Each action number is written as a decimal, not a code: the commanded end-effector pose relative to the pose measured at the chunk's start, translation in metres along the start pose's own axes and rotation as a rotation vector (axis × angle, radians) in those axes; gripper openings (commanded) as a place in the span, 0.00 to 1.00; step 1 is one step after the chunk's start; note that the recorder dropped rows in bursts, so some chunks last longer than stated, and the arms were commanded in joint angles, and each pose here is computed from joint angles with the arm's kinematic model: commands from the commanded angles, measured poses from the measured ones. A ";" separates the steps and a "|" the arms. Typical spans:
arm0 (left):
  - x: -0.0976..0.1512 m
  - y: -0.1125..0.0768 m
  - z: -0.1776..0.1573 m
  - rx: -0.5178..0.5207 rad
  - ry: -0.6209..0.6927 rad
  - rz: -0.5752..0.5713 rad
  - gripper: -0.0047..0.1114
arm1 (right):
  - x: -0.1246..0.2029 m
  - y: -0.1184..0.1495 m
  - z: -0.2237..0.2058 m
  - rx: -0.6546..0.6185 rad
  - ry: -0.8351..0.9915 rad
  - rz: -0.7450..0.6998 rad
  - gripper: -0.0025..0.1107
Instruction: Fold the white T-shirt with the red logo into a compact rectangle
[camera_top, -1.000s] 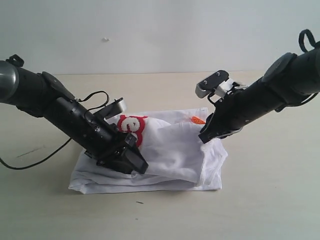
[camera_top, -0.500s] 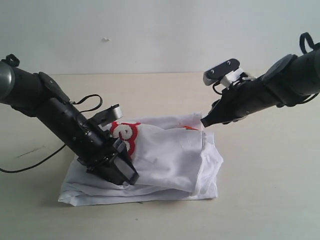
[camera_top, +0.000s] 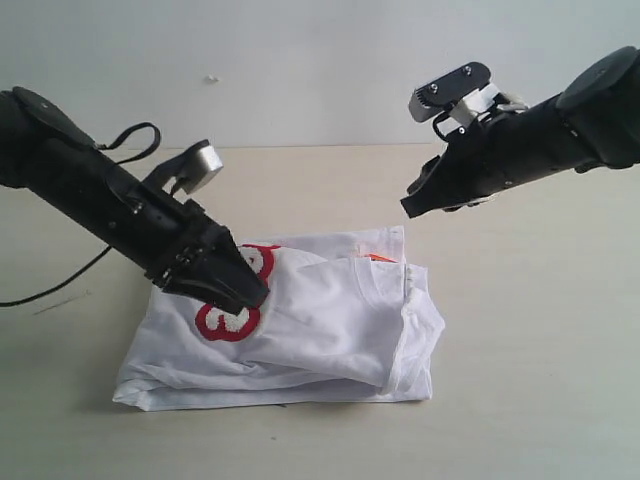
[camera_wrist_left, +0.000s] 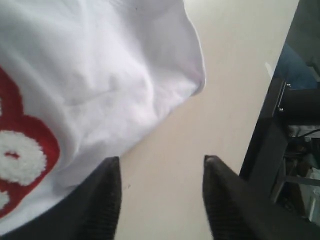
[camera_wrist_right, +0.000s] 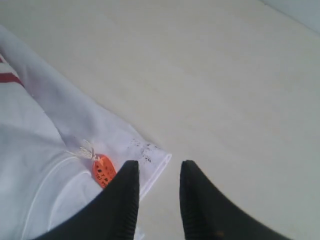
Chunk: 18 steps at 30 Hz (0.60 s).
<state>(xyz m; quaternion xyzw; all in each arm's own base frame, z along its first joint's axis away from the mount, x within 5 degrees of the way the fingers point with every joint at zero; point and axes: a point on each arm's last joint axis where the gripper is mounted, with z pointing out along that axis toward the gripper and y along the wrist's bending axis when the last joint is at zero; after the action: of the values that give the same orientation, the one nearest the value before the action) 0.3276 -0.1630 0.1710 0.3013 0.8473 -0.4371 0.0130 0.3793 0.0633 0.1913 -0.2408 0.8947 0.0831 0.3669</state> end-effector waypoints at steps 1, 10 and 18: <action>-0.007 -0.011 -0.037 -0.084 -0.134 0.061 0.23 | -0.019 0.003 -0.032 0.029 -0.066 -0.091 0.28; 0.000 -0.041 -0.130 -0.310 -0.439 0.100 0.04 | -0.048 0.012 -0.096 0.088 -0.222 -0.147 0.28; 0.038 -0.062 -0.155 -0.515 -0.574 0.087 0.04 | -0.042 0.027 -0.135 0.078 -0.275 -0.127 0.29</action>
<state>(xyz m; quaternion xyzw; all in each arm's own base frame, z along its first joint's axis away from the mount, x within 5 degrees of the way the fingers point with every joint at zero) 0.3127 -0.0596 0.3000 0.2081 0.8746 -0.2985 0.3204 0.3208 0.0605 0.3118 -0.2745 0.8259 0.0666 0.4881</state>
